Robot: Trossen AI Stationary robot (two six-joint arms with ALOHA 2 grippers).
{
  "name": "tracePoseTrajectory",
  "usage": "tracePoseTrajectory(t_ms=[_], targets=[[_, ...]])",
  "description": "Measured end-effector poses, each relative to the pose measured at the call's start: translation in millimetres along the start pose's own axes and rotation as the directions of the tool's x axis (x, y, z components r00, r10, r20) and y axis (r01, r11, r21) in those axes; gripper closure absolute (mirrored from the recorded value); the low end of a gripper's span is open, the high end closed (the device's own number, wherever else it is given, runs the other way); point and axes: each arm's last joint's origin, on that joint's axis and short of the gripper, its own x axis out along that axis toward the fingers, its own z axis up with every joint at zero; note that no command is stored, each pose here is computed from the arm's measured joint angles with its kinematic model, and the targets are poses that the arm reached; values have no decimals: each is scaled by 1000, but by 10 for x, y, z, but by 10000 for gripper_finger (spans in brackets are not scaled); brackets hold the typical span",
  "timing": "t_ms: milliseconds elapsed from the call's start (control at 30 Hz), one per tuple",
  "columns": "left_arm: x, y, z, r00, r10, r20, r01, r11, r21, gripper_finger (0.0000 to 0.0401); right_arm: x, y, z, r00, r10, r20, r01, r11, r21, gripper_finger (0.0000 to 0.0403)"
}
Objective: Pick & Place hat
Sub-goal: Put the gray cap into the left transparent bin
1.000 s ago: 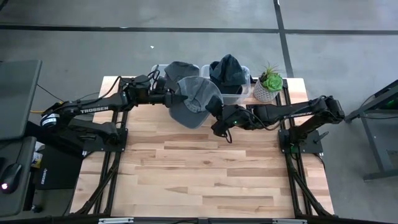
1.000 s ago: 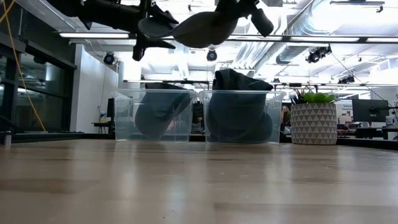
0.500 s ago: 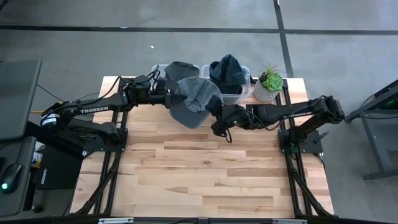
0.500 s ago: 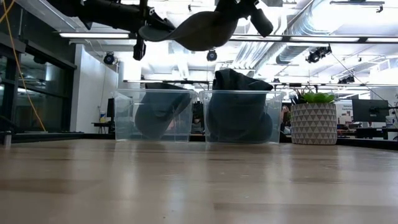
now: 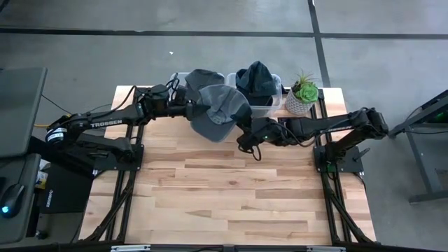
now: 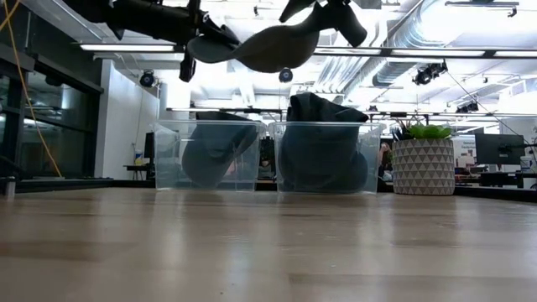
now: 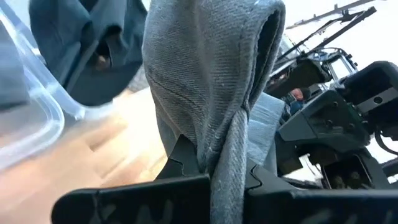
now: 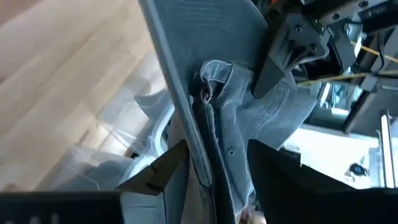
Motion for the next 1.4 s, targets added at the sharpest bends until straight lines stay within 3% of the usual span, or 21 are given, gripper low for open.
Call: tracePoseTrajectory(t_ms=[233,400,633,767,933,1200,1400], targets=[[-7,-34,60,996,-3,92,0,999,34,401,-9,-55,-85,995,-40,-89,46,997,63,232],[-9,-22,79,987,50,154,-58,997,50,401,-17,-107,-140,984,-83,-160,98,991,90,231],[-71,-61,149,954,96,283,-132,985,111,401,-85,-168,-263,965,-103,-242,163,956,244,231],[-167,-124,207,925,106,364,-184,965,187,401,-119,-156,-345,962,-69,-264,184,879,439,230],[-314,-194,264,881,135,453,-281,920,274,401,-150,-128,-430,969,-10,-248,176,734,657,233],[-379,-142,317,819,224,527,-466,796,387,401,-112,-88,-525,985,94,-146,76,522,850,235],[-389,141,426,795,294,530,-532,758,377,401,-62,-28,-640,974,223,-44,-35,339,940,235]])
